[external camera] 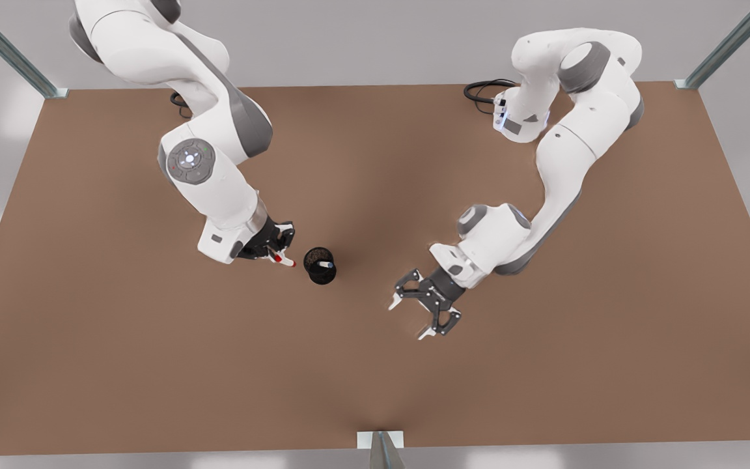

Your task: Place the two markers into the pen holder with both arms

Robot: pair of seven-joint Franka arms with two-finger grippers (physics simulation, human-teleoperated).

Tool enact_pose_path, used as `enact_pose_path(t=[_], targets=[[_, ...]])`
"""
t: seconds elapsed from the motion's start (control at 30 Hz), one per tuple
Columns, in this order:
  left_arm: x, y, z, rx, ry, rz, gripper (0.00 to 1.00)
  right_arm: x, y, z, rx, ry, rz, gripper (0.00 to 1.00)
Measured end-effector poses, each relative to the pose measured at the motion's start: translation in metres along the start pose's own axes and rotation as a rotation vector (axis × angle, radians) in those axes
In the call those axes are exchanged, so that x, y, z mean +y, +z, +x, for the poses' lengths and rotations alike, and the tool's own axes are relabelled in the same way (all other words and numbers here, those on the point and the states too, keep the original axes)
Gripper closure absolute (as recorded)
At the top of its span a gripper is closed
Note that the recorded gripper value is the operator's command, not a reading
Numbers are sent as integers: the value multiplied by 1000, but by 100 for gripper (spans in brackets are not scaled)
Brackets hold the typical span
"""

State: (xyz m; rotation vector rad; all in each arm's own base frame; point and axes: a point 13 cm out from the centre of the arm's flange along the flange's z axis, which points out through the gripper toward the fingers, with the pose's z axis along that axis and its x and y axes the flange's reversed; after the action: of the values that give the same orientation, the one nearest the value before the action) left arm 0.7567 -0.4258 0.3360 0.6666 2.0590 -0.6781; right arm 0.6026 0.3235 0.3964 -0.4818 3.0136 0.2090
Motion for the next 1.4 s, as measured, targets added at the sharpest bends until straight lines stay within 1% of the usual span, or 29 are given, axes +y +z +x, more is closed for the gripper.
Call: enact_pose_path(t=[0.03, 0.07, 0.1, 0.17, 0.27, 0.3, 0.37, 0.43, 0.5, 0.6, 0.73, 0.87, 1.1, 1.33, 1.37, 1.4], targets=[[37, -19, -29, 37, -4, -31, 0, 10, 9, 1, 5, -11, 2, 79], [80, -41, -36, 106, -20, -67, 0, 22, 20, 3, 13, -23, 4, 79], [121, -70, -33, 193, -38, -106, 0, 31, 29, 7, 21, -32, 7, 79], [178, -158, -36, 363, -57, -209, 0, 37, 41, 12, 32, -31, 15, 79], [207, -267, -23, 581, -140, -331, 0, 34, 51, 19, 42, -8, 29, 79], [214, -293, -13, 649, -172, -374, 0, 33, 53, 20, 46, 0, 33, 79], [218, -344, 3, 780, -235, -529, 0, 34, 58, 24, 51, 11, 38, 79], [205, -382, 23, 856, -341, -581, 0, 37, 60, 25, 53, 22, 38, 79], [187, -394, 38, 906, -416, -574, 0, 46, 63, 28, 54, 21, 40, 79], [176, -393, 56, 952, -510, -533, 0, 48, 67, 30, 56, 34, 47, 79], [168, -383, 74, 998, -580, -504, 0, 48, 74, 34, 65, 52, 58, 79], [164, -374, 85, 1025, -621, -494, 0, 44, 91, 40, 82, 61, 74, 79], [163, -371, 93, 1039, -667, -501, 0, 44, 106, 37, 57, 73, 75, 79], [165, -368, 97, 1039, -703, -505, 0, 43, 125, 44, 60, 76, 84, 79], [165, -368, 97, 1038, -706, -505, 0, 42, 131, 49, 67, 74, 89, 74], [165, -367, 97, 1038, -709, -506, 0, 39, 141, 55, 78, 71, 101, 50]])
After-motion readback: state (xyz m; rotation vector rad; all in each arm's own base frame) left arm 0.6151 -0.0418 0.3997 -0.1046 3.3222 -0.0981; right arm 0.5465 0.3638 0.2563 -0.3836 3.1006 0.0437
